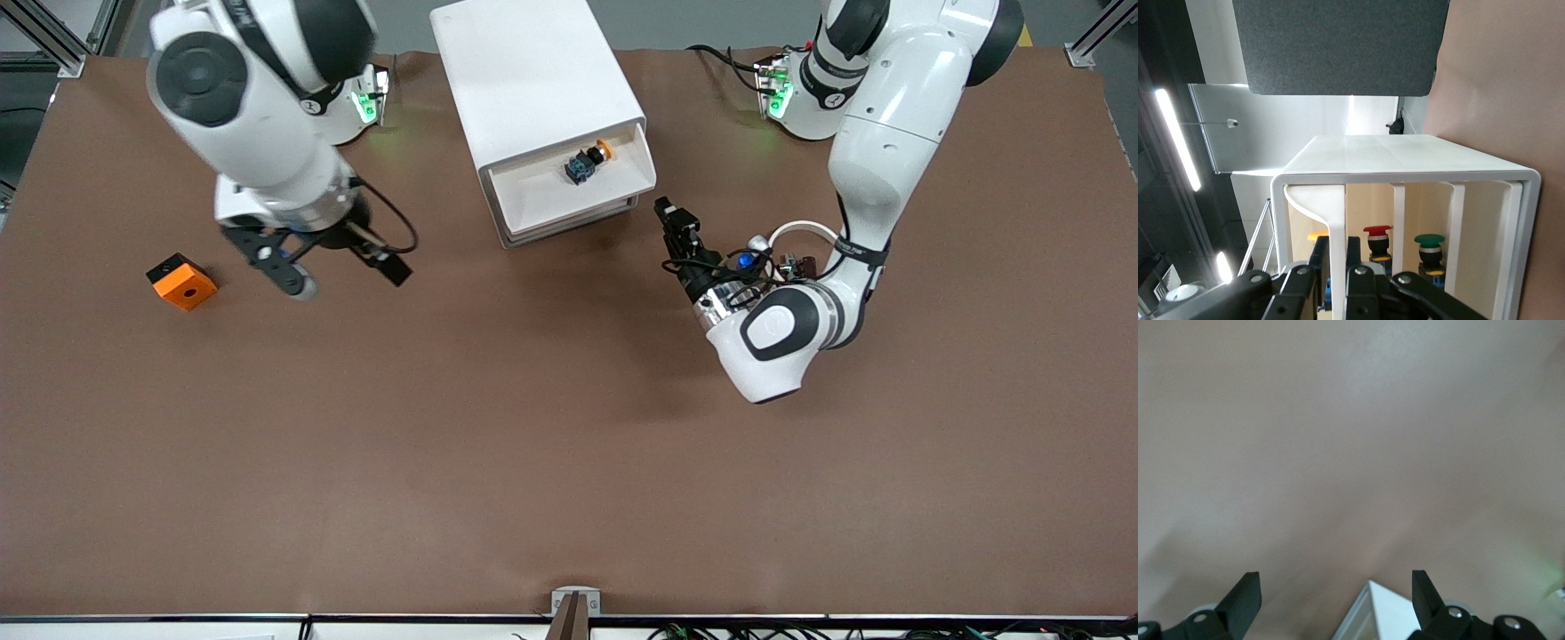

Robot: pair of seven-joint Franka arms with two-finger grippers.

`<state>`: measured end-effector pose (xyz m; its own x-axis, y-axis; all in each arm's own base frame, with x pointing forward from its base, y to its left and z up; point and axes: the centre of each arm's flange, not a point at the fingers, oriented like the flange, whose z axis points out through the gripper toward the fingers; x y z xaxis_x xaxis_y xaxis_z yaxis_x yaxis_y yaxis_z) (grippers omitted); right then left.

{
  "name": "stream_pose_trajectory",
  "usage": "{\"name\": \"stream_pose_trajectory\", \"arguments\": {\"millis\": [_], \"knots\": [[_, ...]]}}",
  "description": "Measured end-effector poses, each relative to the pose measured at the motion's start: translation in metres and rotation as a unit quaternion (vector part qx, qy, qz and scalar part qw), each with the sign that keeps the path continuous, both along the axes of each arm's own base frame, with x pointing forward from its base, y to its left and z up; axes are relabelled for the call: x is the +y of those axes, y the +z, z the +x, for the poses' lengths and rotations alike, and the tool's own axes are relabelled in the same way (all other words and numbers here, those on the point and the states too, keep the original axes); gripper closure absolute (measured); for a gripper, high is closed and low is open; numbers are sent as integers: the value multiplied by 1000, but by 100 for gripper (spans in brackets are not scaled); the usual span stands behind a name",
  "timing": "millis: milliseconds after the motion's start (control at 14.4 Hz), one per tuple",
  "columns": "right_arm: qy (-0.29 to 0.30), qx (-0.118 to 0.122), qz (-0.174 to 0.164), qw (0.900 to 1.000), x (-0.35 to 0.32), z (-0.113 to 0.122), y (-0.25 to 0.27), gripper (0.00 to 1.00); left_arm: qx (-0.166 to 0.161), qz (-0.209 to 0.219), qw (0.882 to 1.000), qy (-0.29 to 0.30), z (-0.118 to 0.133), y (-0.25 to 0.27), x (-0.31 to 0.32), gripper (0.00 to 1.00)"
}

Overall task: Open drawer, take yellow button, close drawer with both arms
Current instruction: 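Reach the right gripper into the drawer while the left gripper draws back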

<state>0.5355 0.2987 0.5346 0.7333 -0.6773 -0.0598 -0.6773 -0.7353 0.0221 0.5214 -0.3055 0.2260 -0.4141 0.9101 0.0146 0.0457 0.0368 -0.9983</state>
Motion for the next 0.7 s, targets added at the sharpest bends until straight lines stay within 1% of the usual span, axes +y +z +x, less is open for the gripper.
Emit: {"name": "stream_pose_trajectory", "arguments": {"millis": [209,278,348,487,556,695], "knots": [[-36,3,-7,999,60,-26,-19,0,-4,0,1000,7,5,1,6,80],[-45,6,-12,999,79,-37,-26,0,-6,2,1000,11,8,1,10,73],[-53,9,-17,998,96,-48,-32,0,-13,2,1000,16,12,1,14,62],[-67,14,-25,997,123,-67,-41,0,-45,-7,999,22,26,3,28,43],[-72,16,-28,997,133,-74,-46,0,-70,-17,997,21,34,6,37,31],[-73,19,-34,997,149,-86,-54,0,-126,-49,991,6,49,15,50,13]]}}
